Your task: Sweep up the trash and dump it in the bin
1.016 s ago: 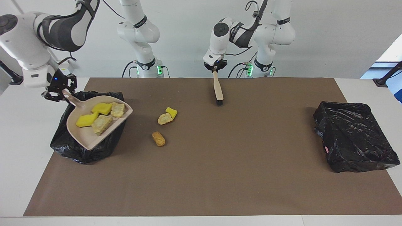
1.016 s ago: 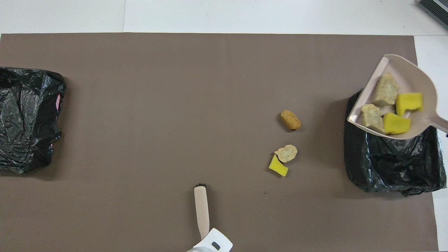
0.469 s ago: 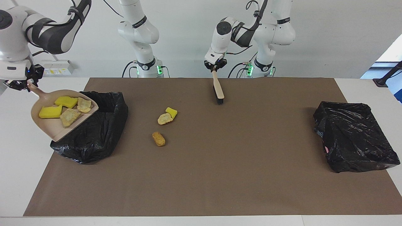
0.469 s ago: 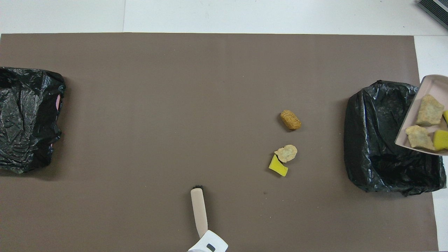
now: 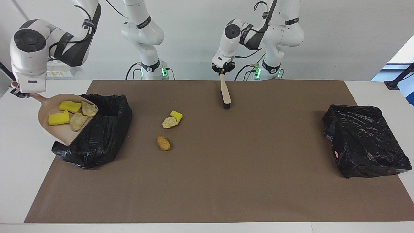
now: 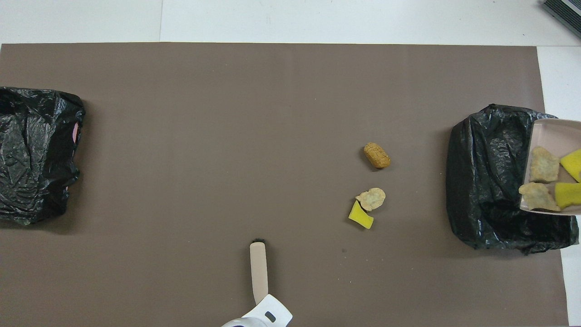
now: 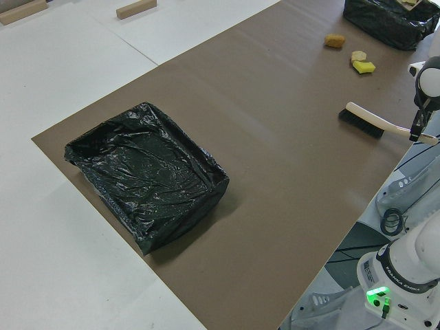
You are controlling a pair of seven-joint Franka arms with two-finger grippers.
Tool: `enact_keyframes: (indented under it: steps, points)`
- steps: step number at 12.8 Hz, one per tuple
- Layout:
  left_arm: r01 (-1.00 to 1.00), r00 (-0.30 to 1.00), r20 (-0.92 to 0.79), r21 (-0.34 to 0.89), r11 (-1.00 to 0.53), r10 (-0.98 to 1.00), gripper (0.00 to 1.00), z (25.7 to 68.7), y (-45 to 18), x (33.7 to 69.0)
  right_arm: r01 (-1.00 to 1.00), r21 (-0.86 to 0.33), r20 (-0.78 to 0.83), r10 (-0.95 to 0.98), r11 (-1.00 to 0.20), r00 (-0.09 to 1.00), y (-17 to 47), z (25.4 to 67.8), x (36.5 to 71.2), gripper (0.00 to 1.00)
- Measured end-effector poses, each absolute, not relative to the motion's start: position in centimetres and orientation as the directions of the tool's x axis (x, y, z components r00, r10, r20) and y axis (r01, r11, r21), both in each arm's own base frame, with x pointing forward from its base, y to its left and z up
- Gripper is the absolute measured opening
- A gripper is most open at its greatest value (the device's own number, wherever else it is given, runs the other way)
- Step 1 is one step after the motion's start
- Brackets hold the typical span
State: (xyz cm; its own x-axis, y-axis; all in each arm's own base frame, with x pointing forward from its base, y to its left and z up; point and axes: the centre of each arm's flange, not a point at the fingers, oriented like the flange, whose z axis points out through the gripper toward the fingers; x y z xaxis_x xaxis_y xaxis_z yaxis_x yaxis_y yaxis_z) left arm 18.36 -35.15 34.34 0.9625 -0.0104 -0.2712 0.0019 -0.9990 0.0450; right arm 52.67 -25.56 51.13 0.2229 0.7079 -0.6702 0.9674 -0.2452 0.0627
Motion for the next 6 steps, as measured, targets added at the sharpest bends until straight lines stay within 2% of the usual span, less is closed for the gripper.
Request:
enact_keyframes:
  steps: [2,3,4,6]
  points:
    - [0.001,0.962,-0.274,0.047,-0.999,-0.012,0.39,34.3,-34.9,18.8,0.977,0.052,-0.716,0.674,-0.205,0.180,-25.0,50.7,52.9,0.31]
    - [0.007,0.962,-0.275,0.049,-0.999,-0.007,0.45,34.3,-34.7,19.1,0.978,0.062,-0.743,0.645,-0.199,0.178,-23.7,50.9,53.3,0.31]
    - [0.007,0.961,-0.276,0.051,-0.999,-0.007,0.45,34.3,-34.6,19.4,0.977,0.066,-0.769,0.614,-0.202,0.179,-22.2,51.1,53.7,0.31]
    - [-0.006,0.959,-0.282,0.059,-0.998,-0.022,0.65,34.2,-34.6,19.7,0.977,0.081,-0.786,0.590,-0.197,0.184,-20.4,51.5,54.1,0.31]
